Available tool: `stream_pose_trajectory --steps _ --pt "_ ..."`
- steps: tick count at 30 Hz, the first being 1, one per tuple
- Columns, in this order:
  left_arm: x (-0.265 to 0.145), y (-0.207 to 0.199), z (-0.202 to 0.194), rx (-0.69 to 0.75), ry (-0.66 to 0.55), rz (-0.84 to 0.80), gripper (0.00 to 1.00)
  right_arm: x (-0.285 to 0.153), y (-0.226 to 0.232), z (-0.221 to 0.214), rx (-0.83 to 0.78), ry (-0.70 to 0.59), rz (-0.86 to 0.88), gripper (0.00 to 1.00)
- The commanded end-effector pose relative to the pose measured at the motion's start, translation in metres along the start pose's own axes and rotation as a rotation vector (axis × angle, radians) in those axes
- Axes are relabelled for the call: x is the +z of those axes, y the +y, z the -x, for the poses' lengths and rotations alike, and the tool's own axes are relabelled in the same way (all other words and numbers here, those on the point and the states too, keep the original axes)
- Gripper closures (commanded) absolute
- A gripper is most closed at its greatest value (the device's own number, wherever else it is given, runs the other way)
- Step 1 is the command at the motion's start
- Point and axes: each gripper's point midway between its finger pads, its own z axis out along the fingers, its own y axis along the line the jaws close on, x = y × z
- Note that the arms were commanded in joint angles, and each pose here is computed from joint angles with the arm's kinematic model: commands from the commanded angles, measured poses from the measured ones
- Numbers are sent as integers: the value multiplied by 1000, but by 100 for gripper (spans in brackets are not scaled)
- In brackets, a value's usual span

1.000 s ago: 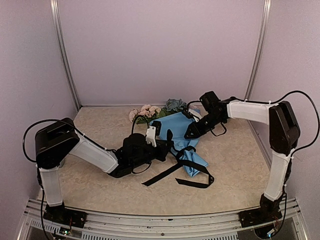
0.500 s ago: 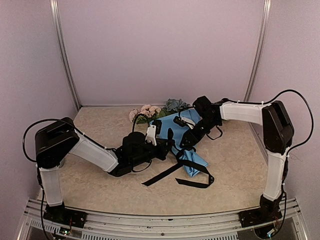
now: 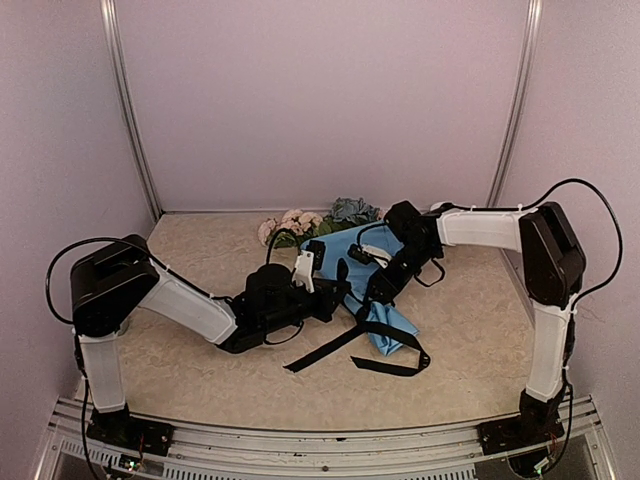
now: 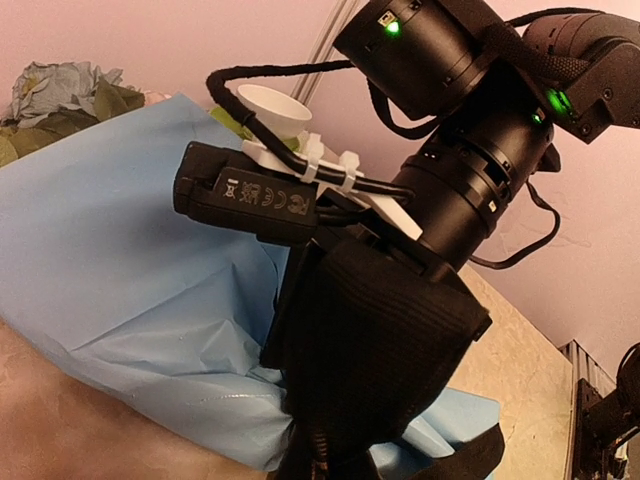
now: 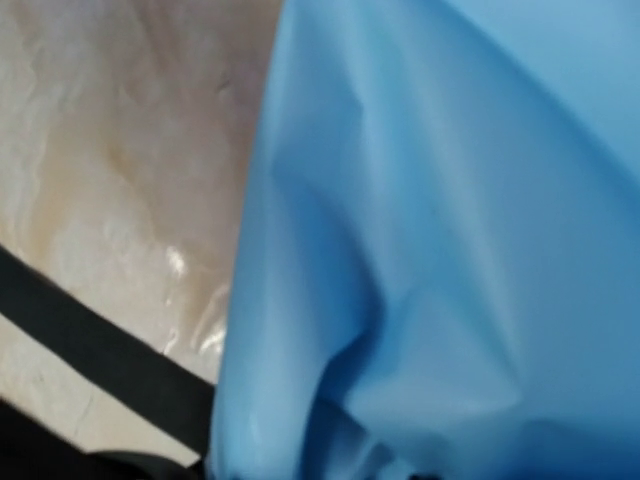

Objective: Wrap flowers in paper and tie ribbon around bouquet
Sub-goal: Cross the half-tied ribbon over the folded bouquet.

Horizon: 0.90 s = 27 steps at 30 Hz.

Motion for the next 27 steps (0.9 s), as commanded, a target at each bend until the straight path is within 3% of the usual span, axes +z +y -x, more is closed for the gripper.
stream_pose_trajectory --steps 1,8,14,22,27 --pt "7 0 2 -1 4 -7 100 -14 14 -5 -11 6 5 63" --pt "11 1 -3 7 26 -6 100 -26 33 3 -21 -31 49 67" --pt "12 1 -5 12 29 -6 100 -18 19 -17 17 29 -36 68" --pt "12 -3 -6 7 37 -26 100 -21 -3 8 11 -10 -124 73" --pt "12 -3 -7 1 40 -33 100 -20 1 4 -7 -16 -122 65"
